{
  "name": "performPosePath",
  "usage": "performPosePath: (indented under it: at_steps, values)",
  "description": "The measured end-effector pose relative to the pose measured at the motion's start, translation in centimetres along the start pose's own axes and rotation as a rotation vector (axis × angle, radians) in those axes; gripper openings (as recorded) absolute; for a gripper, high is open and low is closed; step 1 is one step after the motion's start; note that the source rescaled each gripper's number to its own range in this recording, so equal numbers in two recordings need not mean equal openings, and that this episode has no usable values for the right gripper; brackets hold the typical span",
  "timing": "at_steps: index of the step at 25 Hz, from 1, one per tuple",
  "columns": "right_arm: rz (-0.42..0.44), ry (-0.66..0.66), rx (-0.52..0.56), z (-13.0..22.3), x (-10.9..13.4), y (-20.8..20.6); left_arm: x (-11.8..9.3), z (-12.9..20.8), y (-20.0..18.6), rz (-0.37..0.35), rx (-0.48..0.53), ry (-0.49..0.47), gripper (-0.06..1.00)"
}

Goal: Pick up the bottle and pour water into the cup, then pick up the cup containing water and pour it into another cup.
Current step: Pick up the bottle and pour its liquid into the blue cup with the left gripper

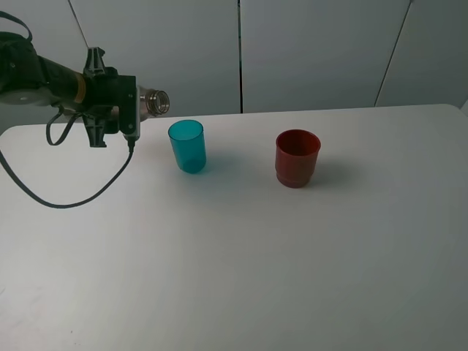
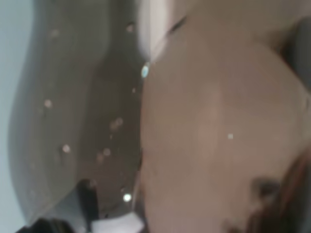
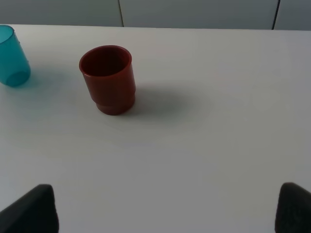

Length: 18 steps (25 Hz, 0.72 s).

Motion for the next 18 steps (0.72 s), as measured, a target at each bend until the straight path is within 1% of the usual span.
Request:
performPosePath:
  at_steps: [6,14,18]
  values:
    - [0.000,0.000,0.000,0.00,0.00,0.00,0.07,0.02,-0.01,-0.002,0.002,0.066,0.01]
    - [0.000,0.000,0.000,0.00,0.00,0.00,0.08,0.19,-0.01,0.003,0.016,0.116,0.01]
    - [0.000,0.000,0.000,0.00,0.00,0.00,0.13,0.26,0.05,0.005,0.021,0.124,0.01]
Point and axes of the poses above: a point on each arm's last joint axis where the gripper is mounted, y pointing out along that axis toward the gripper, x along the wrist's bending axis when the last joint is at zero, z = x × y, the point moved 3 cm from there along y, pointing out along that axis toward the gripper, and after that the axes turned 8 degrees about y, right-handed, at the moved point
